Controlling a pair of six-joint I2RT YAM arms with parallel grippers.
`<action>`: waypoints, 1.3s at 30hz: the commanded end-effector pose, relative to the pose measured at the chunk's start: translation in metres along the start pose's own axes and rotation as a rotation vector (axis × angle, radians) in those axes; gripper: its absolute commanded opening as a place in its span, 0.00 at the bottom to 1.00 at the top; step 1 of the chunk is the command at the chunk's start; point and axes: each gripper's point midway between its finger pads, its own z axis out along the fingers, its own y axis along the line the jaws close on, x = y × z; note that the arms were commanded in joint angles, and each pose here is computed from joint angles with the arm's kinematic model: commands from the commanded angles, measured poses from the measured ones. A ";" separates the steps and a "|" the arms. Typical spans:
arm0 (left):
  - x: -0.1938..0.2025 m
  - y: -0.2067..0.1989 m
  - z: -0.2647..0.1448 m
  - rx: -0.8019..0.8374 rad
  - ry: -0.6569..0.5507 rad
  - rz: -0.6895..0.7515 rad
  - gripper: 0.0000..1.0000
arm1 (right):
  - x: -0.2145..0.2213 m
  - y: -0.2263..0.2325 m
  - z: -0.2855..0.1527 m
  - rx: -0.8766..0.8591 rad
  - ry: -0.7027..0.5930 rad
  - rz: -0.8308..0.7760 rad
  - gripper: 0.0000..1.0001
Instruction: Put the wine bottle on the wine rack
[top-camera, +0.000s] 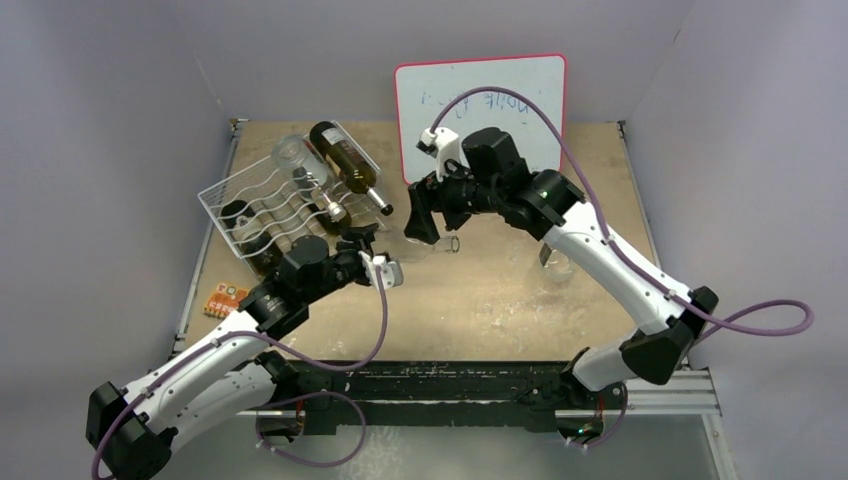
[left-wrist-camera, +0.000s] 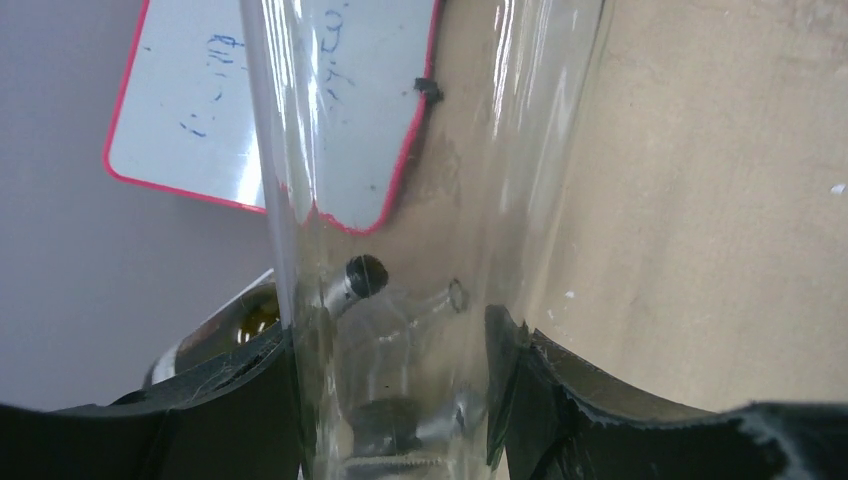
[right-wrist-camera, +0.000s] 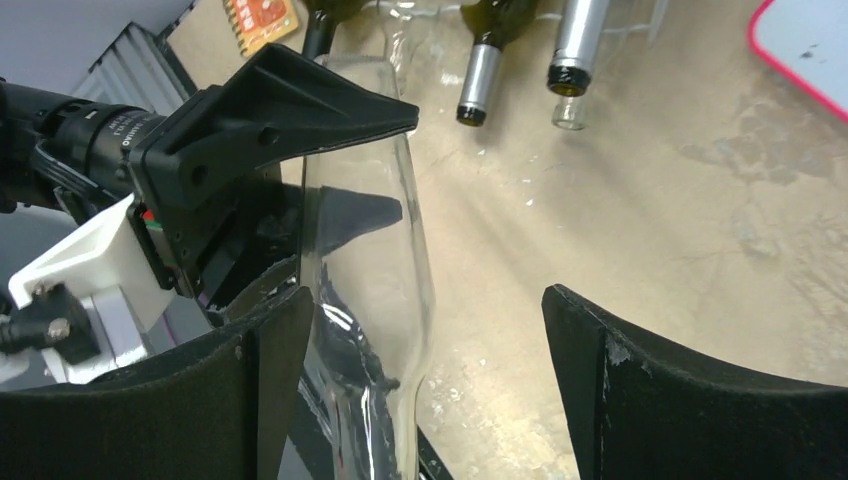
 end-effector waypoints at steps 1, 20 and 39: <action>-0.022 0.024 -0.007 -0.075 -0.077 0.221 0.00 | -0.005 0.022 -0.002 -0.125 -0.002 -0.044 0.87; -0.019 0.019 -0.010 -0.045 -0.066 0.287 0.00 | 0.048 0.027 0.044 -0.221 0.159 -0.006 0.83; -0.018 0.025 -0.013 -0.093 -0.060 0.235 0.57 | 0.030 0.040 0.043 -0.187 0.108 -0.016 0.00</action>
